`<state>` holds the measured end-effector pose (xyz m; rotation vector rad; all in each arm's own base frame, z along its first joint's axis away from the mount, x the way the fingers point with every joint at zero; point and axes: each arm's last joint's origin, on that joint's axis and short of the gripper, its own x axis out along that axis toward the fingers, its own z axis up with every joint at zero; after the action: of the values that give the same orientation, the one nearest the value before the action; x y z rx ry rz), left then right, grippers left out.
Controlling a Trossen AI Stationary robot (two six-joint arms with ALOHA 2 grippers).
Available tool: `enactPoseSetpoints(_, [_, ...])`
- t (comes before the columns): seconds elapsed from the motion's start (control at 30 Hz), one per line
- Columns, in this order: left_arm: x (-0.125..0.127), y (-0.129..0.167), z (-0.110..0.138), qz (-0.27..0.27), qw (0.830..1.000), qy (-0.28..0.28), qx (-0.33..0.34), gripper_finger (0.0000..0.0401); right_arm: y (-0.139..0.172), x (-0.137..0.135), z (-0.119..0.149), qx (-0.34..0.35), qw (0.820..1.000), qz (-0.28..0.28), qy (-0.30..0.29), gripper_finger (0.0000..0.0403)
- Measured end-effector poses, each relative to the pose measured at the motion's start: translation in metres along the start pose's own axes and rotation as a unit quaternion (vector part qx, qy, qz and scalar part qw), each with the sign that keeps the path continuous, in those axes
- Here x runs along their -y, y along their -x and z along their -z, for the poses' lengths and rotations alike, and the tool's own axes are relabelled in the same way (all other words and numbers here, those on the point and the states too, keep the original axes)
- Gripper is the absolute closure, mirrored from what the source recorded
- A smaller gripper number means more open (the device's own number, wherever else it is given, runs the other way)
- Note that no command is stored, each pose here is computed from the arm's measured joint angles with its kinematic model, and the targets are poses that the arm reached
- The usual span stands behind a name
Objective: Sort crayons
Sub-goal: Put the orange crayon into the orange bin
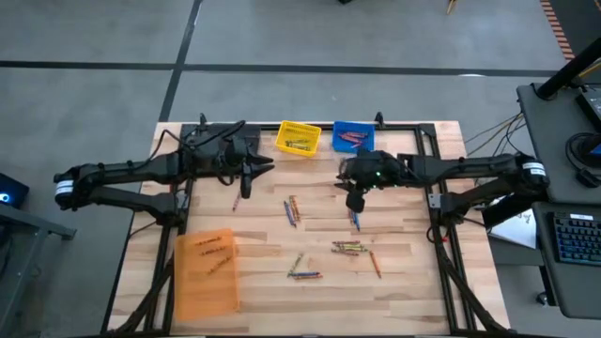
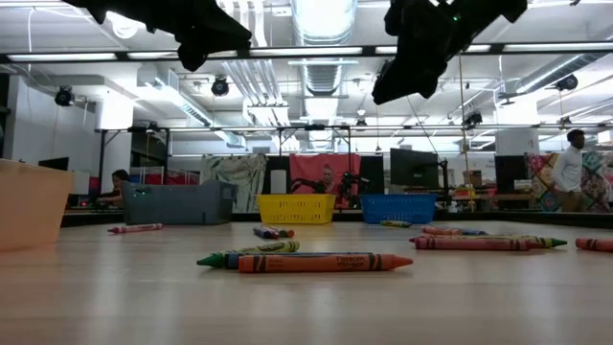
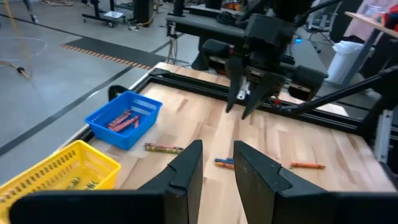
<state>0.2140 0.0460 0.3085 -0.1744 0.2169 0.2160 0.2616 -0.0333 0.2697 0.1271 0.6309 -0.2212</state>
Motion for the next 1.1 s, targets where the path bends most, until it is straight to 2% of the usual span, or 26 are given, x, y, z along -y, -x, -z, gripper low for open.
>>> enactPoseSetpoints(0.2, [0.011,0.0,0.002,0.024,1.0,0.009,-0.004,0.0328,-0.008,-0.007,0.017,0.055,0.998,-0.019,0.009,0.0303])
enactPoseSetpoints(0.4, [0.022,0.001,0.004,0.048,0.997,0.053,-0.012,0.0328,-0.01,-0.008,0.022,0.052,0.998,-0.021,0.012,0.0302])
enactPoseSetpoints(0.63, [0.036,-0.014,0.019,0.065,0.992,0.087,-0.062,0.0328,-0.01,-0.008,0.022,0.052,0.998,-0.022,0.005,0.0313])
enactPoseSetpoints(0.73, [0.04,-0.025,0.028,0.067,0.991,0.082,-0.088,0.0328,-0.01,-0.007,0.022,0.049,0.998,-0.023,-0.042,0.0317])
enactPoseSetpoints(0.9, [0.041,-0.042,0.04,0.058,0.989,0.069,-0.121,0.0328,-0.011,-0.007,0.028,0.019,0.987,-0.017,-0.159,0.0325])
enactPoseSetpoints(1.1, [0.044,-0.059,0.044,0.056,0.988,0.043,-0.139,0.0328,-0.013,-0.005,0.041,-0.046,0.971,0.006,-0.236,0.0337])
